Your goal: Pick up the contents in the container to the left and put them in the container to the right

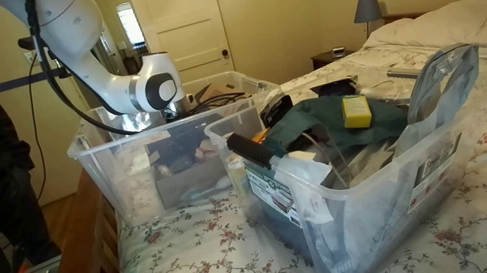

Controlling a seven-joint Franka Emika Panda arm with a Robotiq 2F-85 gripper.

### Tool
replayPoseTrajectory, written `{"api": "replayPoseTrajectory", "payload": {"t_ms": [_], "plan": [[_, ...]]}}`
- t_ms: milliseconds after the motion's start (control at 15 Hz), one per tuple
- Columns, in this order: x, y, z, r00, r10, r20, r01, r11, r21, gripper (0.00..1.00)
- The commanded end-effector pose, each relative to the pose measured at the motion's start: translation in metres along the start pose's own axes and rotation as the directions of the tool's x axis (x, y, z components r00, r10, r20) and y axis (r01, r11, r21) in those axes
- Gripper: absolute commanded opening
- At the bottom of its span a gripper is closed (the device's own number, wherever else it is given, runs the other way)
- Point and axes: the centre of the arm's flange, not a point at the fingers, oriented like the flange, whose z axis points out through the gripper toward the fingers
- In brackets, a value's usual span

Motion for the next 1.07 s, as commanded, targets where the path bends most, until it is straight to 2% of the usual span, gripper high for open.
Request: {"api": "replayPoseTrajectory", "payload": {"t_ms": [0,67,133,200,400,867,933,1000], "plan": [[-0.005,-0.023,-0.041,0.998,0.022,0.065,-0.017,0.998,-0.066,0.0],[-0.005,-0.022,-0.042,0.998,0.006,0.062,-0.002,0.998,-0.056,0.0],[-0.005,-0.022,-0.041,0.997,-0.006,0.074,0.009,0.999,-0.047,0.26],[-0.005,-0.021,-0.037,0.997,-0.017,0.069,0.019,0.999,-0.029,0.27],[-0.001,-0.019,-0.021,0.997,-0.036,0.067,0.036,0.999,0.005,0.47],[-0.007,-0.003,0.008,0.997,0.006,0.075,-0.009,0.999,0.049,0.94],[-0.008,0.001,0.011,0.997,0.011,0.075,-0.015,0.998,0.055,0.88],[-0.011,0.004,0.014,0.997,0.021,0.074,-0.026,0.998,0.064,0.76]]}}
